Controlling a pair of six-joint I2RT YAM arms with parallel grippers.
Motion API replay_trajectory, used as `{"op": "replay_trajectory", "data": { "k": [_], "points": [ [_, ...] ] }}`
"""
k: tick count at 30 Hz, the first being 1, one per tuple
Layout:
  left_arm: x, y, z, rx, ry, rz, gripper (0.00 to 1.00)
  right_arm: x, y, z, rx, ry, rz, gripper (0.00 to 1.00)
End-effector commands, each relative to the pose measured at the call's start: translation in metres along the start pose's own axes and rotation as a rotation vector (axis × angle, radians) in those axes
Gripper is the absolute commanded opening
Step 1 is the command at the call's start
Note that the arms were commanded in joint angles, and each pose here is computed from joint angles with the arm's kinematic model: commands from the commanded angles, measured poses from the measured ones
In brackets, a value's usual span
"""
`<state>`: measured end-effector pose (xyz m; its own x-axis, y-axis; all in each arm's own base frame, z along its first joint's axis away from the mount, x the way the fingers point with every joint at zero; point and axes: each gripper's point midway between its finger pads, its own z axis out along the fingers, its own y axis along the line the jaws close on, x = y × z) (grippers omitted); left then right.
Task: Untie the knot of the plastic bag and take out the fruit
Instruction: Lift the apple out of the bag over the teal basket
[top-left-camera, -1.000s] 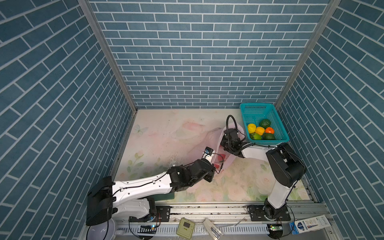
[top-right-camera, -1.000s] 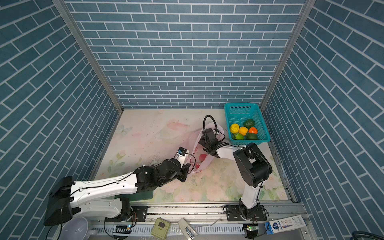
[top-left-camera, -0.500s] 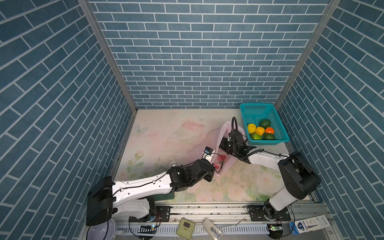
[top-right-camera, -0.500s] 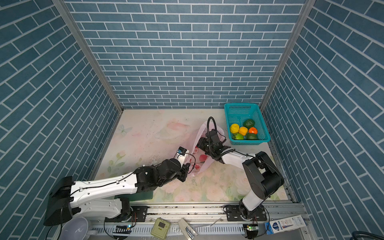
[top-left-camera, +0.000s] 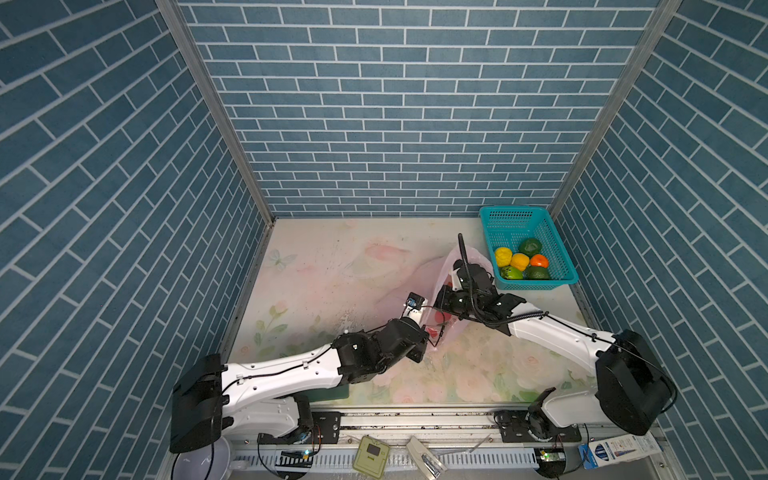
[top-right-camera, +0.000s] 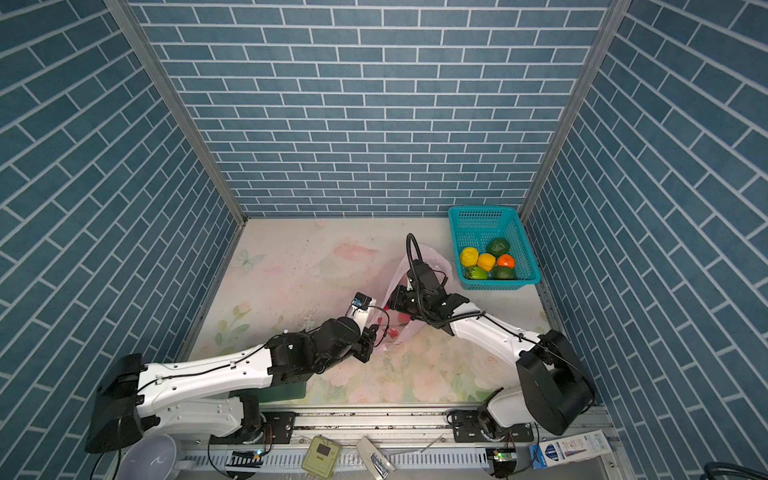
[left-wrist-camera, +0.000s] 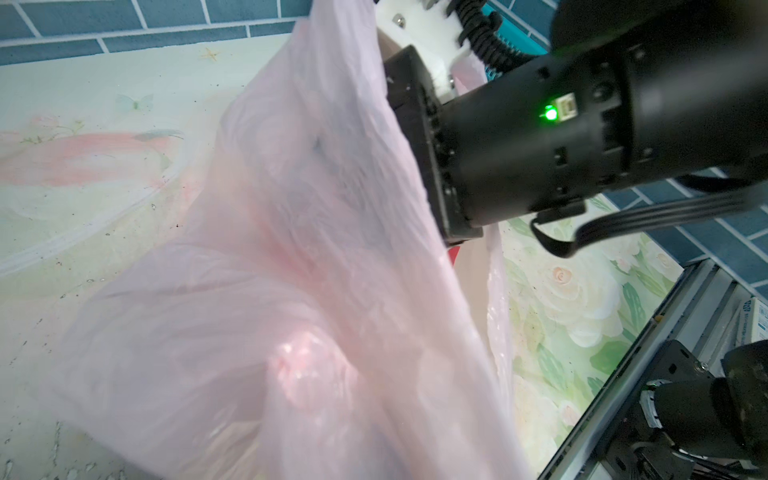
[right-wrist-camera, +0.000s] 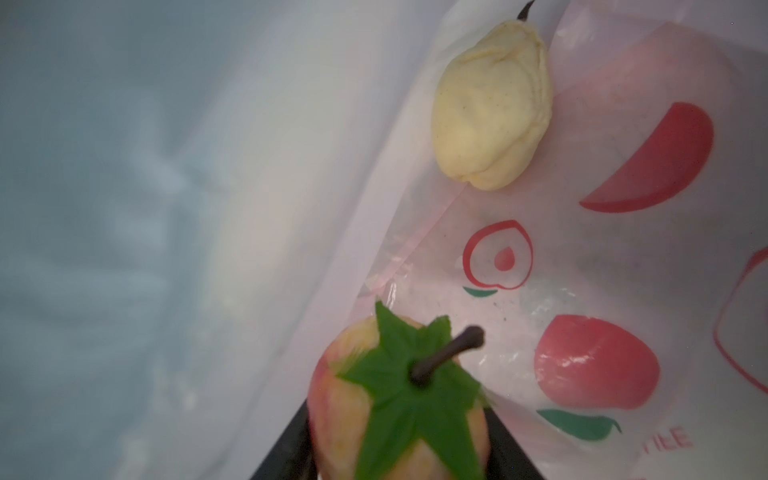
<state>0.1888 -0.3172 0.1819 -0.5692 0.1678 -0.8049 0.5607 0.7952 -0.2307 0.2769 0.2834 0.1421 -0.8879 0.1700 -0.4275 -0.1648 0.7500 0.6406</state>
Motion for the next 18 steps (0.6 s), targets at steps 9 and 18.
{"op": "replay_trajectory", "data": {
  "k": [9,18],
  "points": [
    [-0.007,0.012,-0.007,-0.03,-0.01,0.031,0.0,0.013,0.011,-0.07,0.067,0.048,-0.073,0.39],
    [-0.007,0.012,-0.007,-0.025,-0.003,0.038,0.0,-0.004,0.014,-0.121,0.086,-0.006,-0.063,0.39]
  ]
}}
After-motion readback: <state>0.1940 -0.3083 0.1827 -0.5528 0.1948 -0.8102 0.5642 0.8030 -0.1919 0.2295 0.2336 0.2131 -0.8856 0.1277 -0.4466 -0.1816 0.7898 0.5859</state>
